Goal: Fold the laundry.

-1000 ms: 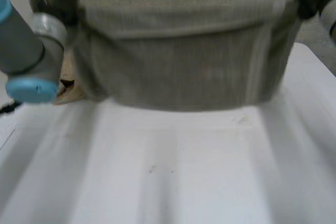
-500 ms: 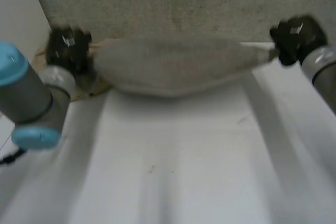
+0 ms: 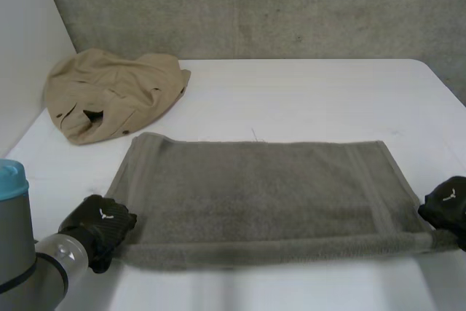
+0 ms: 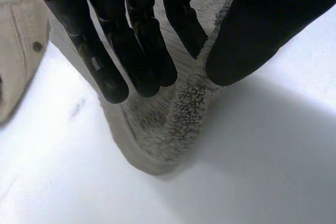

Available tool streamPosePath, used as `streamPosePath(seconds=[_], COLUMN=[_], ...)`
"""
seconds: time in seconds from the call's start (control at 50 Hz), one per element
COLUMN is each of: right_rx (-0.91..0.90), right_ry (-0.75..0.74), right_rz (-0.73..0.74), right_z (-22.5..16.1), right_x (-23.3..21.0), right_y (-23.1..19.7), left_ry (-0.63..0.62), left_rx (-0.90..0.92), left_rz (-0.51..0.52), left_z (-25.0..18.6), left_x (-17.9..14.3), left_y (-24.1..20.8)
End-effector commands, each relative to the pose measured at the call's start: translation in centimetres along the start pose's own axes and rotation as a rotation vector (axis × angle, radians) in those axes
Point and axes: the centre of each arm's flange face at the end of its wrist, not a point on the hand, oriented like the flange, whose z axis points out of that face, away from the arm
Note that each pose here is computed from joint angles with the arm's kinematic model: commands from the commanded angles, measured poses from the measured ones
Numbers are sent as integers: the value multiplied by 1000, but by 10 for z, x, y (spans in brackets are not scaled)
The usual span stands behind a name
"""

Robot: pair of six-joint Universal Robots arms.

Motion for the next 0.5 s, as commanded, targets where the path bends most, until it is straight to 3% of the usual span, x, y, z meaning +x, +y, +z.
streamPosePath(seconds=[0.02, 0.28, 0.5], right_rx=[54, 189, 190], right_ry=[106, 302, 408], right_rz=[81, 103, 101], right_z=[25, 86, 143], right_x=[16, 48, 58], right_y=[-7, -67, -94], left_ry=[-134, -214, -291], left_rx=[152, 268, 304], left_rz=[-11, -54, -53], left_z=[38, 125, 181], left_x=[-24, -48, -57], left_y=[-30, -69, -84])
